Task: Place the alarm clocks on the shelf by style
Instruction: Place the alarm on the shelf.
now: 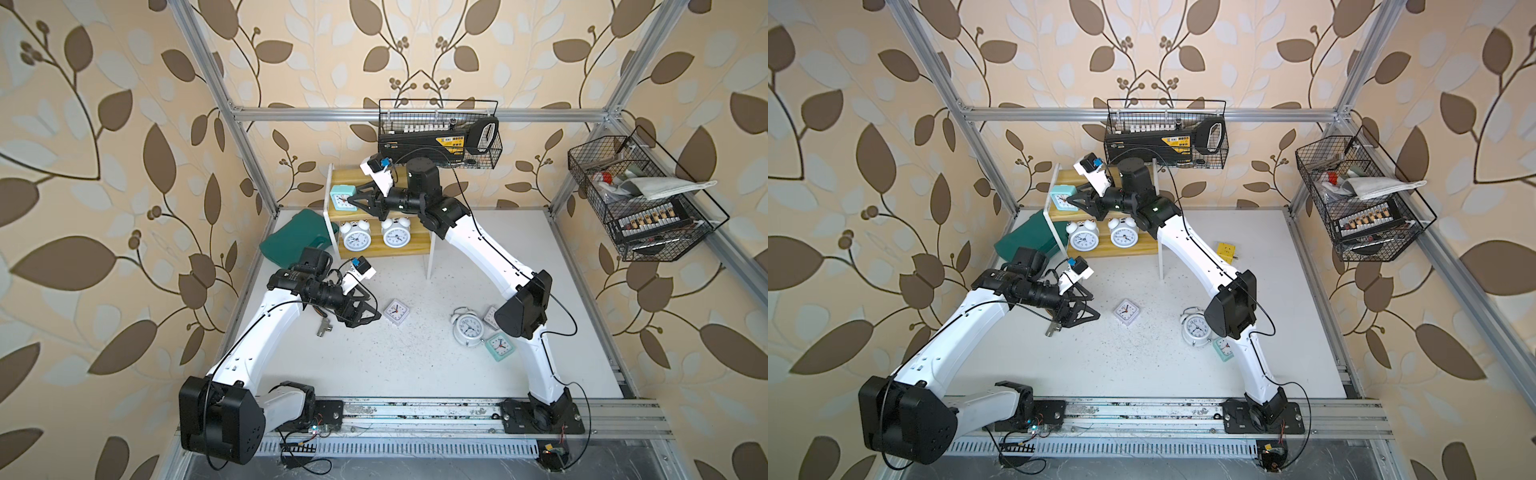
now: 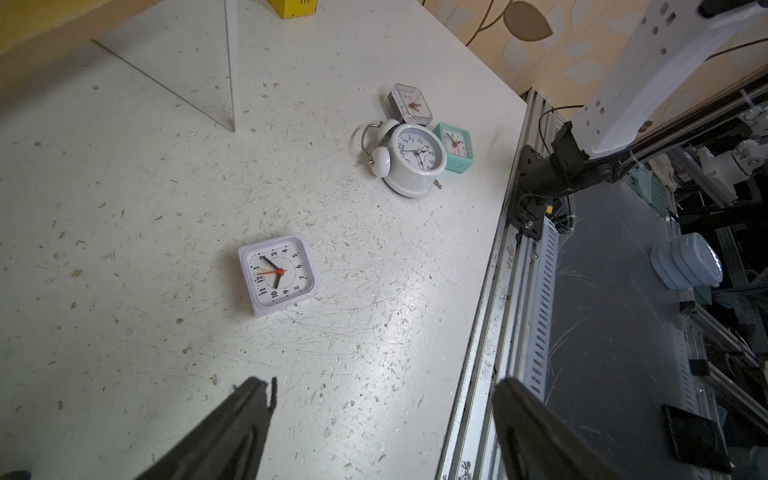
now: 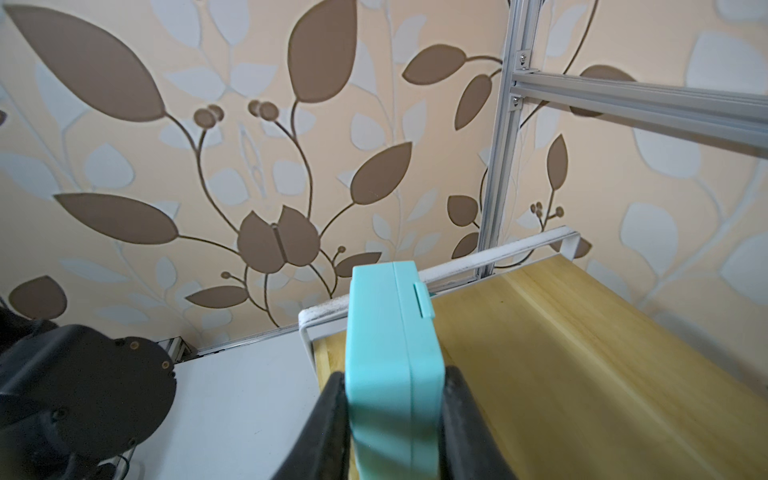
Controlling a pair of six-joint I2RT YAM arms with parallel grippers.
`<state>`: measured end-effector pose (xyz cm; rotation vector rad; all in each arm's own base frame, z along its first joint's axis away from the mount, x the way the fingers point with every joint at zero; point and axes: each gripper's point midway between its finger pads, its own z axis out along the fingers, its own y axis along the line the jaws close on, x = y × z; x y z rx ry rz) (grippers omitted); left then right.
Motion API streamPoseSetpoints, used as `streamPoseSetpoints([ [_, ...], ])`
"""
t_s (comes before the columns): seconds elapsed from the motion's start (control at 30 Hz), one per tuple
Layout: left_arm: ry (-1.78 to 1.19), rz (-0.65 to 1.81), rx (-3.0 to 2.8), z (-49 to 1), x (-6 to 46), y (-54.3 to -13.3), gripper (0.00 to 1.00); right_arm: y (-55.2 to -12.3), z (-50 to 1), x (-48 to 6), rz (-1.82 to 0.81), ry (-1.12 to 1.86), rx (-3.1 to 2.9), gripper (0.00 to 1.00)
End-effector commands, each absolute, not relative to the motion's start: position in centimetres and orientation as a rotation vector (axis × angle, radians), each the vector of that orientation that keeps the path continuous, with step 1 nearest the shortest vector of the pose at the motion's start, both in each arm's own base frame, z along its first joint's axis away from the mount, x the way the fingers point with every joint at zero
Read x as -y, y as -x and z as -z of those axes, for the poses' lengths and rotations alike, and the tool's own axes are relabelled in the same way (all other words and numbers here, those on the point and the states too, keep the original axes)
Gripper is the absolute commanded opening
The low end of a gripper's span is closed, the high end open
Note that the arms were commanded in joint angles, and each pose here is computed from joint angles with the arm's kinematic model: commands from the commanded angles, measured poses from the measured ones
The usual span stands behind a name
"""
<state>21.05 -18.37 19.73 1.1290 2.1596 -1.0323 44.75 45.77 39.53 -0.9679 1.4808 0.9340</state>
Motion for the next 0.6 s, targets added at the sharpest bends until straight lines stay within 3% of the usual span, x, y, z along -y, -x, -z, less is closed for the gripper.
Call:
streamPoseSetpoints([
  [0.0,-1.133,1.053,-2.139,-20.3,18.3,-20.3,0.88,-45.6,-39.2,-46.2,-0.914,0.936,-1.496,0.18],
  [0.43,-1.137,1.063,-2.136,-20.4,18.4,-20.1,0.89,-46.9,-38.1,-46.4,-0.873,0.910,-1.521,0.23],
  [0.57,-1.138,1.063,-2.135,-20.5,18.4,-20.1,0.90,-46.7,-38.0,-46.1,-0.858,0.918,-1.534,0.28],
])
